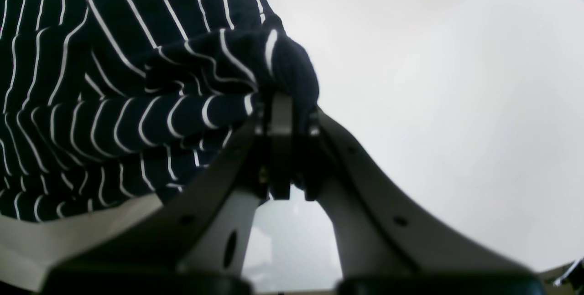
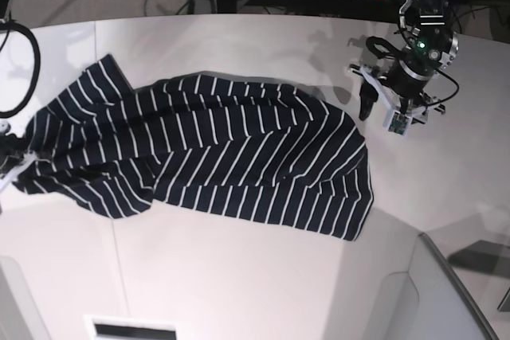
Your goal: Layout the t-shirt on the table in an organized manner, then fold the t-shirt properly
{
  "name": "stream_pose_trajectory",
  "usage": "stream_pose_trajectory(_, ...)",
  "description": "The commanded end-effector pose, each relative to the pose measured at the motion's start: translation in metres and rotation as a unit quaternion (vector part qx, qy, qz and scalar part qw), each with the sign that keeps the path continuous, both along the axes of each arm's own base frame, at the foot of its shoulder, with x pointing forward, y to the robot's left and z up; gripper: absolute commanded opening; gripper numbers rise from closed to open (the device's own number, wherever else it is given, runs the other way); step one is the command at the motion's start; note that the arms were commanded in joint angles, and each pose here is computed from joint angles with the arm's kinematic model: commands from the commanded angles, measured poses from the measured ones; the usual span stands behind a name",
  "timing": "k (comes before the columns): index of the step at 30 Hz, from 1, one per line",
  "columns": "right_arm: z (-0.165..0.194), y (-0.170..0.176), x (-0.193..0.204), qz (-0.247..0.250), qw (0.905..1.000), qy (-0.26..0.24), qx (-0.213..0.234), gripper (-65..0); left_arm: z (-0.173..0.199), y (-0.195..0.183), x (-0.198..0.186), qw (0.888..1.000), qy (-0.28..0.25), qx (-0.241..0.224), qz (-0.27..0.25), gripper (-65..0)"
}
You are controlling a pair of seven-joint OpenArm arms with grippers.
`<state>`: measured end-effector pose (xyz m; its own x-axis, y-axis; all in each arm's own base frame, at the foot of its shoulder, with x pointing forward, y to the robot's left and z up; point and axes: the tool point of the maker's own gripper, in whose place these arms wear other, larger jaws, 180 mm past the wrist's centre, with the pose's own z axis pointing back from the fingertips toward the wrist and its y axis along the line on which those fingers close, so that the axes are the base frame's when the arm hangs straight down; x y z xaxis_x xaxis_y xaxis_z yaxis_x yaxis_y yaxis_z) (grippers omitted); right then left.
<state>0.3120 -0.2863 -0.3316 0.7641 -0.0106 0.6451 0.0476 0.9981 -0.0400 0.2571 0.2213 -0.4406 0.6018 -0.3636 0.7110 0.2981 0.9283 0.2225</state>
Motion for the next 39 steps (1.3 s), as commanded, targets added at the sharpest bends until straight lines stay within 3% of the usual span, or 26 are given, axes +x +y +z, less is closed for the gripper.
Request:
stream_pose_trajectory(1, 0.016, -0.007, 0.009, -0.001, 0.9995, -0.029, -0.012, -65.0, 0.016, 0.007, 0.018, 0.999, -0.041, 0.002, 0.005, -28.0)
stream_pose_trajectory(7, 0.016, -0.007, 0.009, -0.001, 0.9995, -0.029, -0.012, -65.0, 0.014, 0.015, 0.041, 0.995, -0.09, -0.003, 0.038, -27.3)
stream_pose_trajectory(15, 0.018, -0.007, 0.01, -0.001, 0.9994, -0.032, -0.012, -65.0, -0.003, -0.025, 0.05, 0.996, -0.079, -0.018, -0.027, -27.0)
stream_pose_trajectory(28, 0.019, -0.008, 0.012, 0.0, 0.9993, -0.035, -0.014, -65.0, -0.007, -0.022, 0.082, 0.996, -0.078, -0.027, -0.014, -28.1)
stream_pose_trajectory(30, 0.019, -0.008, 0.012, 0.0, 0.9993, -0.035, -0.014, -65.0, -0.009, -0.024, 0.087, 0.997, -0.075, -0.03, -0.017, -33.7)
stream_pose_trajectory(33, 0.019, -0.008, 0.012, 0.001, 0.9993, -0.034, -0.014, -65.0, -0.017, -0.036, 0.085, 0.997, -0.057, -0.02, -0.052, -61.2)
stream_pose_trajectory(34, 0.02, -0.009, 0.012, 0.001, 0.9993, -0.034, -0.015, -65.0, -0.013, -0.036, 0.085, 0.996, -0.062, -0.011, -0.061, -65.0)
stream_pose_trajectory(39, 0.02, -0.01, 0.012, 0.001, 0.9993, -0.034, -0.017, -65.0, 0.025, -0.02, 0.085, 0.992, -0.112, 0.006, -0.052, -65.0)
